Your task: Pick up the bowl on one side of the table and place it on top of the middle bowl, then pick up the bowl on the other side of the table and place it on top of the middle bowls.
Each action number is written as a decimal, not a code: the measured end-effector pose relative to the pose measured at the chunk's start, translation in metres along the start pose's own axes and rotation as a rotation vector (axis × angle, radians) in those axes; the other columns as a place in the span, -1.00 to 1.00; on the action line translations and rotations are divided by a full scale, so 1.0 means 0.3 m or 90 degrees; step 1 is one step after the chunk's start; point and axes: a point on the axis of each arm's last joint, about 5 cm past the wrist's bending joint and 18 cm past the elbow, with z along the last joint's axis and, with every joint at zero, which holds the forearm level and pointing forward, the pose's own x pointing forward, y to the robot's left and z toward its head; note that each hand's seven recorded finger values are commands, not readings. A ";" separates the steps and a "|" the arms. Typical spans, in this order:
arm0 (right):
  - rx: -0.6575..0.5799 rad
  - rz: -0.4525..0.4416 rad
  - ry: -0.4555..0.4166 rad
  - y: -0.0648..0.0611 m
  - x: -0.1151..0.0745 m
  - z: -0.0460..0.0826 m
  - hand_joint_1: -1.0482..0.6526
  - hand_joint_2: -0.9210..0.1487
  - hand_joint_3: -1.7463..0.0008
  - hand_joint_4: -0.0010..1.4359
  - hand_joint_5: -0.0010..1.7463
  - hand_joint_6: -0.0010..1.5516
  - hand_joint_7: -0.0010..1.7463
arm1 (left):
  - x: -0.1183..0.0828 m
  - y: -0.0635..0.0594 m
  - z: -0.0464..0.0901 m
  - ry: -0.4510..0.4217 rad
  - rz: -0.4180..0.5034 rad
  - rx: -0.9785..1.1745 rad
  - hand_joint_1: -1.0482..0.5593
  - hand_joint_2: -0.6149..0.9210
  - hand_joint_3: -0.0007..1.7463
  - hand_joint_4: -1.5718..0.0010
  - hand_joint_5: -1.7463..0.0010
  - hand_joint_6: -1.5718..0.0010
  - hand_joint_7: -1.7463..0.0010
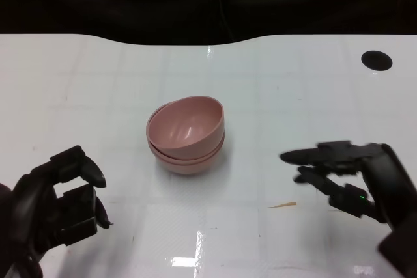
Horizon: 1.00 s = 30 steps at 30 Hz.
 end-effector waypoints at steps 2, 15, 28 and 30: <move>0.088 -0.017 0.041 -0.010 -0.028 -0.010 -0.04 -0.87 0.30 0.28 0.73 0.28 0.02 | -0.001 0.004 0.002 -0.005 0.001 -0.011 0.55 0.77 0.37 -0.01 -1.00 0.18 -1.00; 0.298 -0.107 0.122 -0.046 -0.149 -0.078 -0.07 -0.46 -0.06 0.15 0.92 0.01 0.52 | -0.016 0.021 0.001 -0.032 0.007 -0.028 0.57 0.78 0.41 -0.09 -1.00 0.13 -1.00; 0.322 -0.172 0.095 -0.050 -0.168 -0.077 0.05 -0.36 -0.11 0.10 0.98 0.04 0.52 | -0.032 0.027 -0.005 -0.037 0.005 -0.069 0.54 0.65 0.58 -0.12 -1.00 0.10 -1.00; 0.323 -0.161 0.097 -0.047 -0.171 -0.080 0.02 -0.39 -0.02 0.09 0.99 0.04 0.50 | -0.032 0.028 -0.005 -0.038 0.006 -0.069 0.55 0.65 0.59 -0.12 -1.00 0.10 -1.00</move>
